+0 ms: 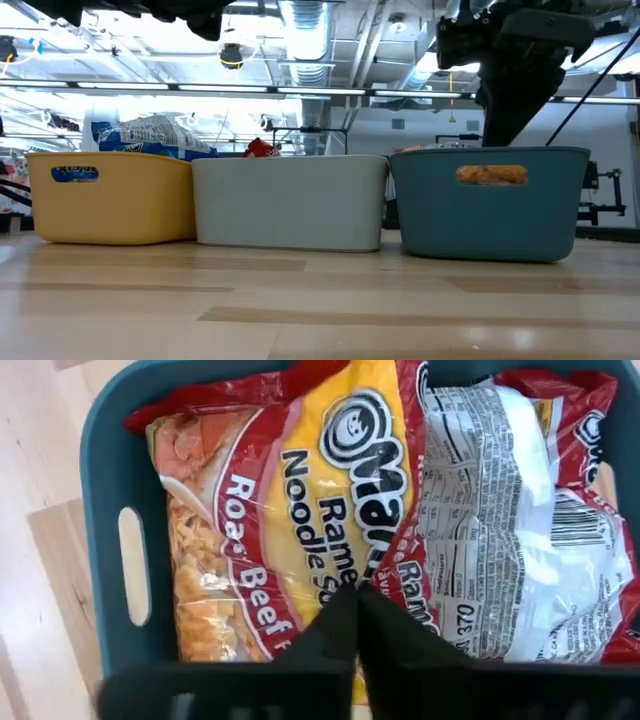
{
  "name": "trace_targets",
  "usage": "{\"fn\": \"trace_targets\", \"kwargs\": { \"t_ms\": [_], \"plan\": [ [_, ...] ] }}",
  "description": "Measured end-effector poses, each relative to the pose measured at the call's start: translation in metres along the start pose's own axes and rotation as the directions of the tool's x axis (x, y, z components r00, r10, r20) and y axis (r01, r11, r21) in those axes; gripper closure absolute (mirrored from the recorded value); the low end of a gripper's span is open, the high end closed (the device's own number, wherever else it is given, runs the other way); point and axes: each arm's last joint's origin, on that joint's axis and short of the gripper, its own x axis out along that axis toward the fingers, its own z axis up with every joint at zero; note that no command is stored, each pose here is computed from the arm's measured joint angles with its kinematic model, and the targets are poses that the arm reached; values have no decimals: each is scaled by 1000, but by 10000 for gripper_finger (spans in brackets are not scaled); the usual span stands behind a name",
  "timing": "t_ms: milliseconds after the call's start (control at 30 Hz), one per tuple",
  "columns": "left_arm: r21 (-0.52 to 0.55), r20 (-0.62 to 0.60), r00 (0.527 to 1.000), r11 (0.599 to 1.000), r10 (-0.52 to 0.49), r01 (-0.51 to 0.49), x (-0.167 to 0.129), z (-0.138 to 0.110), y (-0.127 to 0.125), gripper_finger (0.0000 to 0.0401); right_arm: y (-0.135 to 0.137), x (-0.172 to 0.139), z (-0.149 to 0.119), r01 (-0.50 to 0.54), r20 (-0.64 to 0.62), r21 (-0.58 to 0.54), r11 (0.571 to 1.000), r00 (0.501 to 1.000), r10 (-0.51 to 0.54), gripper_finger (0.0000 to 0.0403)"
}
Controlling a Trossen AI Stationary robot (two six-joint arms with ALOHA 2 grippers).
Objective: Sort Maruchan noodles
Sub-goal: Put the red noodle pack from the blue bin into the white bin
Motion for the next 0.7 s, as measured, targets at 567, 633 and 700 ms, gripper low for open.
{"fn": "trace_targets", "kwargs": {
  "t_ms": [567, 633, 700],
  "plan": [
    [-16, 79, 994, 997, 78, -77, -36, 23, 5, 401, 16, -80, 60, -10, 308, -145, 989, 950, 54, 396],
    [-15, 83, 994, 997, 71, -70, -36, 24, 3, 401, 16, -91, 70, 10, 379, -167, 986, 924, 55, 396],
    [-7, 85, 994, 998, 66, -66, -36, 24, 3, 401, 16, -94, 79, 13, 438, -185, 983, 896, 71, 396]
  ]
}}
